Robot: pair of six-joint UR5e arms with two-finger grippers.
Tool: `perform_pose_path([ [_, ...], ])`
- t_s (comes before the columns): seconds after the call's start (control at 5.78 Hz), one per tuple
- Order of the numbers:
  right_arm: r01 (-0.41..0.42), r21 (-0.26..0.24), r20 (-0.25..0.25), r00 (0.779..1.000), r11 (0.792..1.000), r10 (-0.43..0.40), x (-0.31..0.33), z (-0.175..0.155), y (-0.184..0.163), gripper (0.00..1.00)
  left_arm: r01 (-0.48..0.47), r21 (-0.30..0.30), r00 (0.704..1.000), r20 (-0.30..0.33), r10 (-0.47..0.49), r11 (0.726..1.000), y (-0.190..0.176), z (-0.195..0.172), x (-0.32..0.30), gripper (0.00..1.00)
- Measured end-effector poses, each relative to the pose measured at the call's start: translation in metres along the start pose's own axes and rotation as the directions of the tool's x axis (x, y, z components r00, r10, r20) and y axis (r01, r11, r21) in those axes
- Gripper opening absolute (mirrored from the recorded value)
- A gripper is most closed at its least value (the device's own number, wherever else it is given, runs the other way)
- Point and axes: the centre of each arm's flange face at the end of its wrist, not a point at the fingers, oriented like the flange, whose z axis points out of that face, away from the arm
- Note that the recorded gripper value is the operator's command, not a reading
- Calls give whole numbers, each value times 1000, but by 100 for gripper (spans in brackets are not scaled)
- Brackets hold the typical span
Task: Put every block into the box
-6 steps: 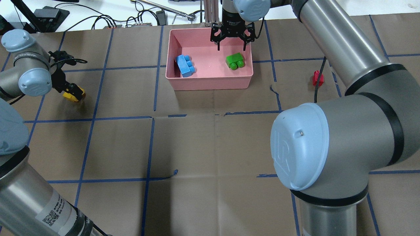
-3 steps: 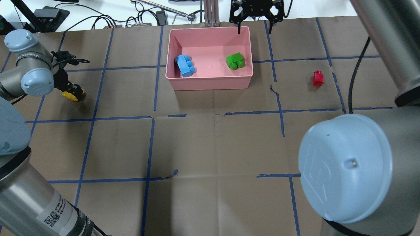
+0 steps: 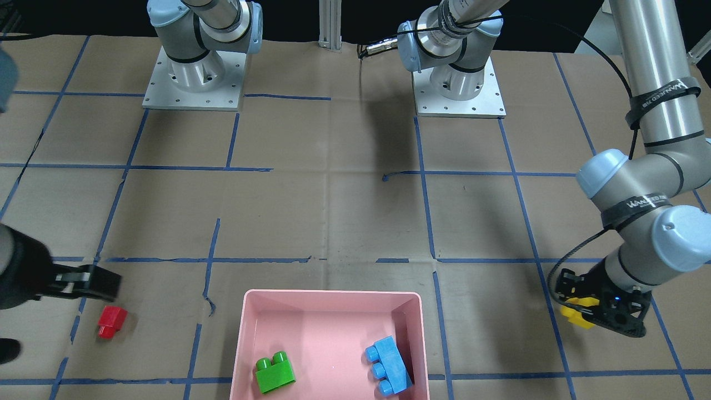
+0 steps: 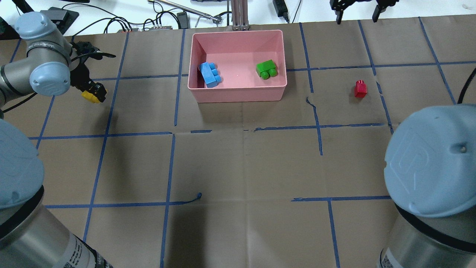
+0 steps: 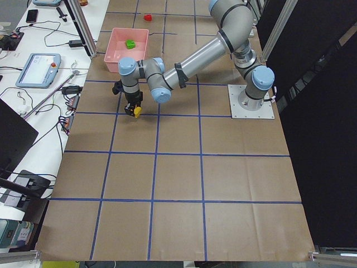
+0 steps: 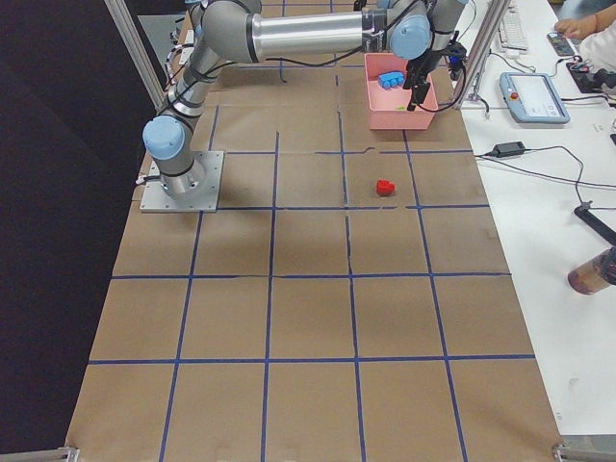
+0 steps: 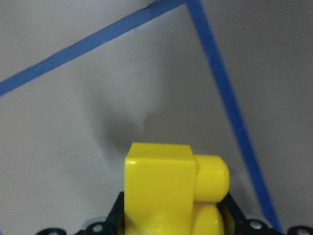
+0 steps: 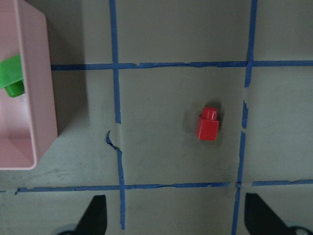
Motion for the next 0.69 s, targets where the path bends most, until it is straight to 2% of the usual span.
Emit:
perform_pose_path([
  [0.35, 21, -25, 20, 1000, 999, -20, 76, 32, -3, 98, 64, 8, 998, -5, -64, 998, -44, -64, 81, 0],
  [0.69, -10, -8, 11, 1000, 1000, 10, 87, 105, -11, 99, 108, 46, 994, 0, -108, 993, -84, -109, 155, 0],
])
